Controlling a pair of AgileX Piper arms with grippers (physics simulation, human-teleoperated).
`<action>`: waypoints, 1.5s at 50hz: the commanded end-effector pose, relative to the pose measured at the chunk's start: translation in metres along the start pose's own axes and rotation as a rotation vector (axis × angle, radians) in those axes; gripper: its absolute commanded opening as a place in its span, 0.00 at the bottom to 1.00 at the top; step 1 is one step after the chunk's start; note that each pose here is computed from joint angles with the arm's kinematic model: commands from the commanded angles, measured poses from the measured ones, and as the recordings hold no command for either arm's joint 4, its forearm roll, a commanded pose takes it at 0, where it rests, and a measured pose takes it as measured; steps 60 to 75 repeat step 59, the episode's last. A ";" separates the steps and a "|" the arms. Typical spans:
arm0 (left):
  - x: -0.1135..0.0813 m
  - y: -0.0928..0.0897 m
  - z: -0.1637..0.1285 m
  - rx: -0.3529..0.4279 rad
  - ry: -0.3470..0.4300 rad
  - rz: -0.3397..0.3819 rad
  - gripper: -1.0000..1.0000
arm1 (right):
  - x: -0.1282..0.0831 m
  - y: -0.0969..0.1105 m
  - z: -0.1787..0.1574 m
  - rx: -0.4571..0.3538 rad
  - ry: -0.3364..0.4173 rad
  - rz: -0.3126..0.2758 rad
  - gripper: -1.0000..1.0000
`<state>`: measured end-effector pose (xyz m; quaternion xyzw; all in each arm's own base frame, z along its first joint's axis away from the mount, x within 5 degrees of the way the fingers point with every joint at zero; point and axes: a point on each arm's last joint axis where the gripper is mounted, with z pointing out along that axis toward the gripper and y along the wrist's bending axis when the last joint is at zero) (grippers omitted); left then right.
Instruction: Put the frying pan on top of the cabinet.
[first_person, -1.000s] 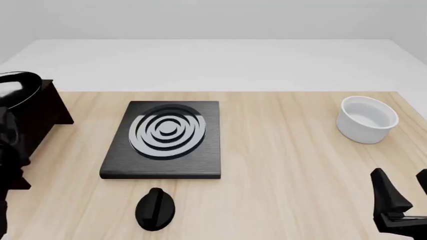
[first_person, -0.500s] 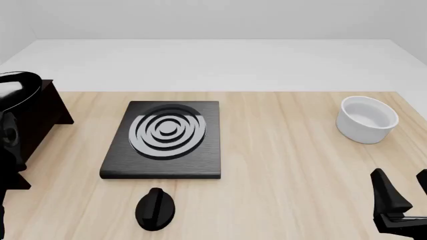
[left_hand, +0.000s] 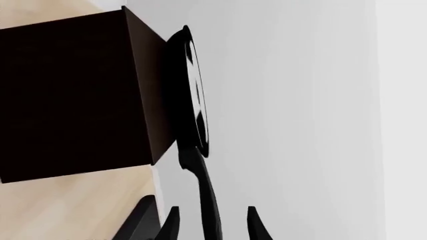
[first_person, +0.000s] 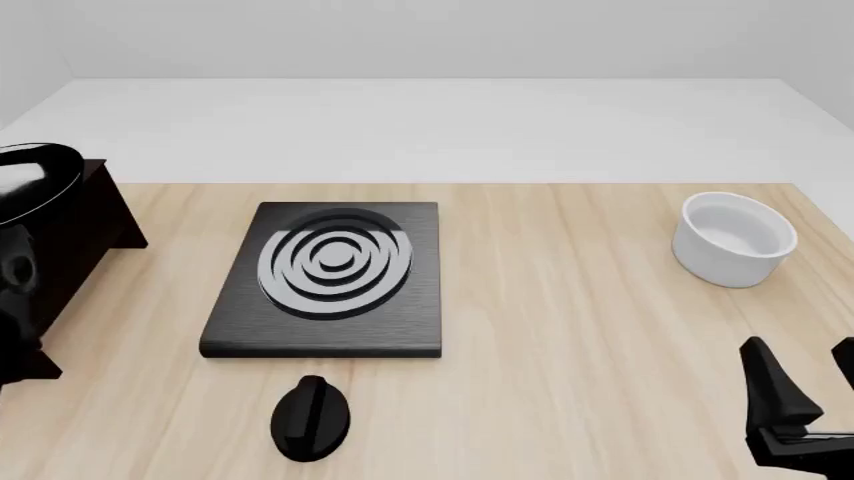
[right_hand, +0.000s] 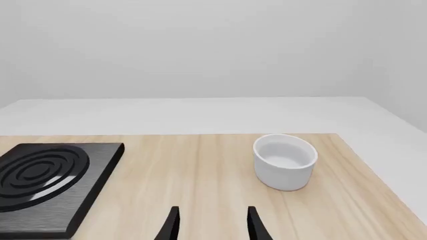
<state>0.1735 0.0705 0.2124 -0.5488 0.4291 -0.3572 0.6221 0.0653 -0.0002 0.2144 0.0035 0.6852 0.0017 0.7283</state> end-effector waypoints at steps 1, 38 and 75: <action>-0.001 -0.005 -0.012 0.005 -0.004 0.010 1.00 | 0.000 0.000 -0.001 -0.002 -0.002 -0.004 1.00; -0.015 -0.050 -0.102 0.095 -0.113 0.062 1.00 | -0.001 0.000 -0.008 -0.002 -0.022 0.005 1.00; -0.014 -0.084 -0.153 0.165 -0.094 0.123 1.00 | -0.001 0.000 -0.009 0.005 -0.035 0.012 1.00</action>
